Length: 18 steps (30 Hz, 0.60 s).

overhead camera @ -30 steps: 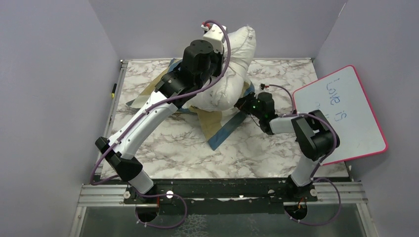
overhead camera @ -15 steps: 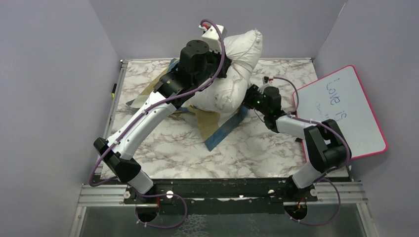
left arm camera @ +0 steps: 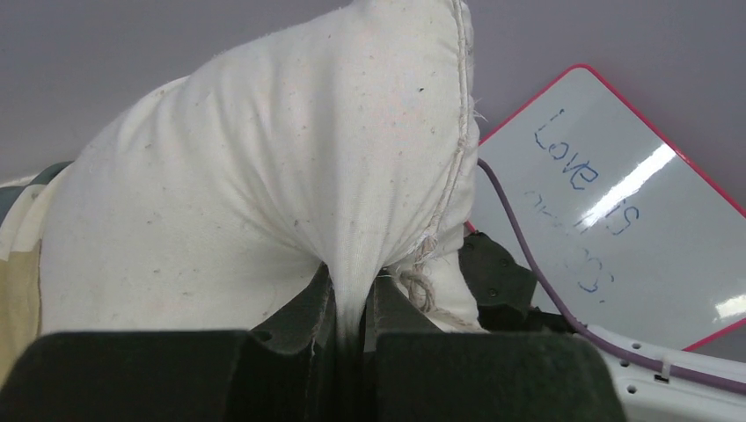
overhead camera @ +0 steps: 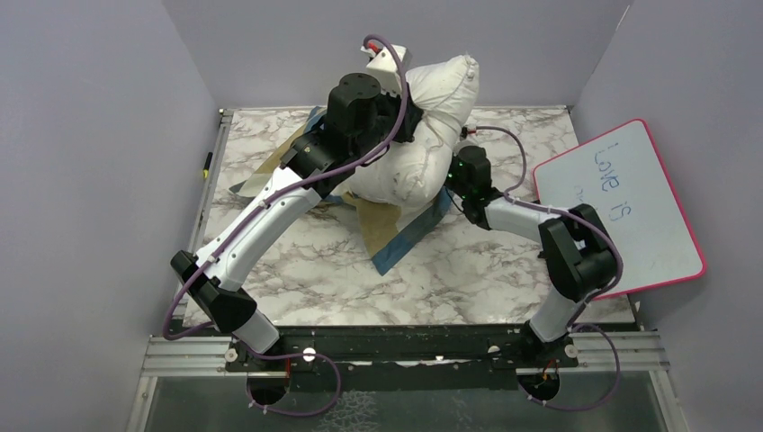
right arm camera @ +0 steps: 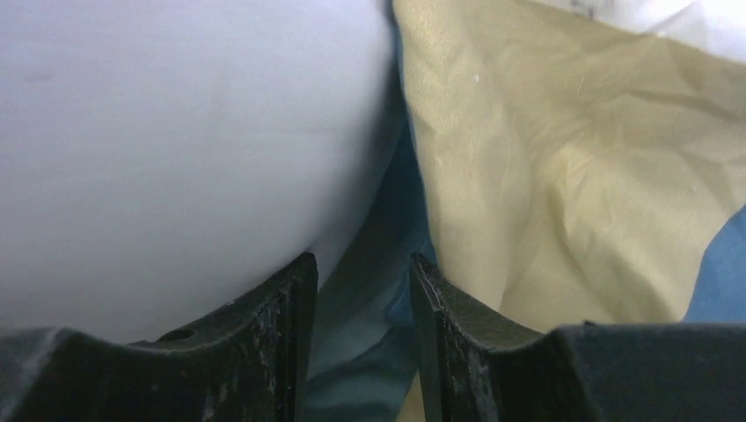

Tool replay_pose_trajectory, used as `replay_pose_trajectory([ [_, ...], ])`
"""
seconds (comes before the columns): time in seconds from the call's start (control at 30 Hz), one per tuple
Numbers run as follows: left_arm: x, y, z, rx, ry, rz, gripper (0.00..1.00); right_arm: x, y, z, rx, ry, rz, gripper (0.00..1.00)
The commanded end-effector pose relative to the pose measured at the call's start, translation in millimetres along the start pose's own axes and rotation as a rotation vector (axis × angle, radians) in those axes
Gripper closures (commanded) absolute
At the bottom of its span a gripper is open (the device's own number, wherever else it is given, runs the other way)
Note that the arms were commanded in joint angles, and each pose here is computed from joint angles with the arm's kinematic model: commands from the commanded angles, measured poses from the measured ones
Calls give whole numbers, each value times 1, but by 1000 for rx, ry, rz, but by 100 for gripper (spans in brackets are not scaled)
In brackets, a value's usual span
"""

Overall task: Put the pillow into the pillowcase
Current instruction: Stuff the pillow into the pillowcase.

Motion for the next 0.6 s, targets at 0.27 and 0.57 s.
replay_pose_trajectory([
  [0.27, -51, -85, -45, -136, 199, -273, 100, 56, 12, -71, -125, 338, -91, 42],
  [0.57, -62, -95, -60, -201, 281, -297, 100, 89, 36, -87, -95, 480, -79, 39],
])
Point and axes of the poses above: each gripper's point midway between its finger pads, its own x axis out along the fingers, its own z axis along the line the jaws close on, y = z × x, the point moved 1 cm from there along -x, back along the fingers, and after that the axes turned 6 degrees about -x, right-handed, at the moved point
